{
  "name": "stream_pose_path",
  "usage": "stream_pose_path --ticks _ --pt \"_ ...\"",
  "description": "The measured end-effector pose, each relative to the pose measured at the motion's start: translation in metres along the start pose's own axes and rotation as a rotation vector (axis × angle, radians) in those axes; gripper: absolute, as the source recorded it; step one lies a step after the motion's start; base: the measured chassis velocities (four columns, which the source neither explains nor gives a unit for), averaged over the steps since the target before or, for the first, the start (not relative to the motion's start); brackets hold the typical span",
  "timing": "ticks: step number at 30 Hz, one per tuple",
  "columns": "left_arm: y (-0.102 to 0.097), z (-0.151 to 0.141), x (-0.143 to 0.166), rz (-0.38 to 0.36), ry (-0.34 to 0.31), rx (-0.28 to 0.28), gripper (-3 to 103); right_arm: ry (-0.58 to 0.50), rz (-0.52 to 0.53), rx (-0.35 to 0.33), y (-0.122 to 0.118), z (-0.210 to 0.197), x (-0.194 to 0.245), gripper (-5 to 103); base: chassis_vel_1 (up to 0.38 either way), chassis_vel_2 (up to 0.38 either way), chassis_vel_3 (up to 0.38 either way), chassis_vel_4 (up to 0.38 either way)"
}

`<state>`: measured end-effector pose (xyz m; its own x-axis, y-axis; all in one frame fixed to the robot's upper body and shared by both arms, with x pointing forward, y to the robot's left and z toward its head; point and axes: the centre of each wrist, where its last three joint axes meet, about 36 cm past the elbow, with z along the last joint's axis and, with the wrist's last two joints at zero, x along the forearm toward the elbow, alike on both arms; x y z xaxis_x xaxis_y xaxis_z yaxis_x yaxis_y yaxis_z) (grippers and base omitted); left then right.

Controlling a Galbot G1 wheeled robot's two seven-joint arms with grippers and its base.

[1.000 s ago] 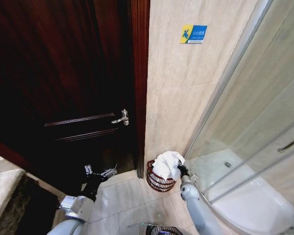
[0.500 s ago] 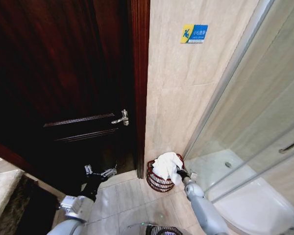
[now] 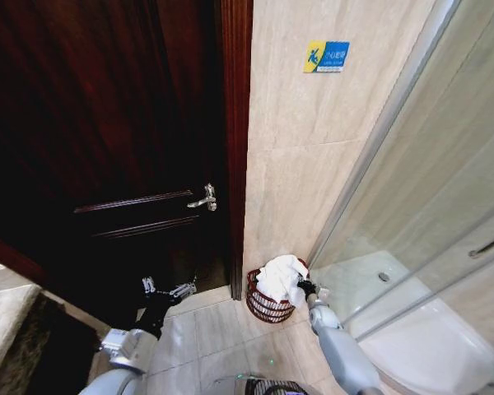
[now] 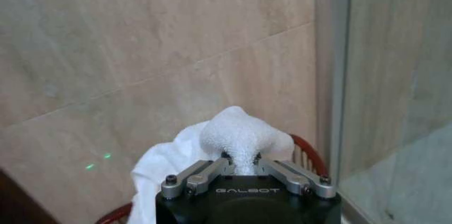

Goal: Discard the used towel into the hamper.

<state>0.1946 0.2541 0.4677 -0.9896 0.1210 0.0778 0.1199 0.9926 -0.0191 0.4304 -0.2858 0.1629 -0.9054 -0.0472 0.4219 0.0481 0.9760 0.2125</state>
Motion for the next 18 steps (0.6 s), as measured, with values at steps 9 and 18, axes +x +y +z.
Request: stream_pose_path --ticks 9,18 --pt "0.0 0.0 0.0 0.0 0.0 0.0 100 0.021 -0.037 -0.007 0.001 0.009 0.007 5 0.0 0.0 0.0 0.0" --pt "0.0 0.0 0.0 0.0 0.0 0.0 100 0.03 -0.098 -0.007 -0.002 0.02 0.008 5 0.0 0.0 0.0 0.0"
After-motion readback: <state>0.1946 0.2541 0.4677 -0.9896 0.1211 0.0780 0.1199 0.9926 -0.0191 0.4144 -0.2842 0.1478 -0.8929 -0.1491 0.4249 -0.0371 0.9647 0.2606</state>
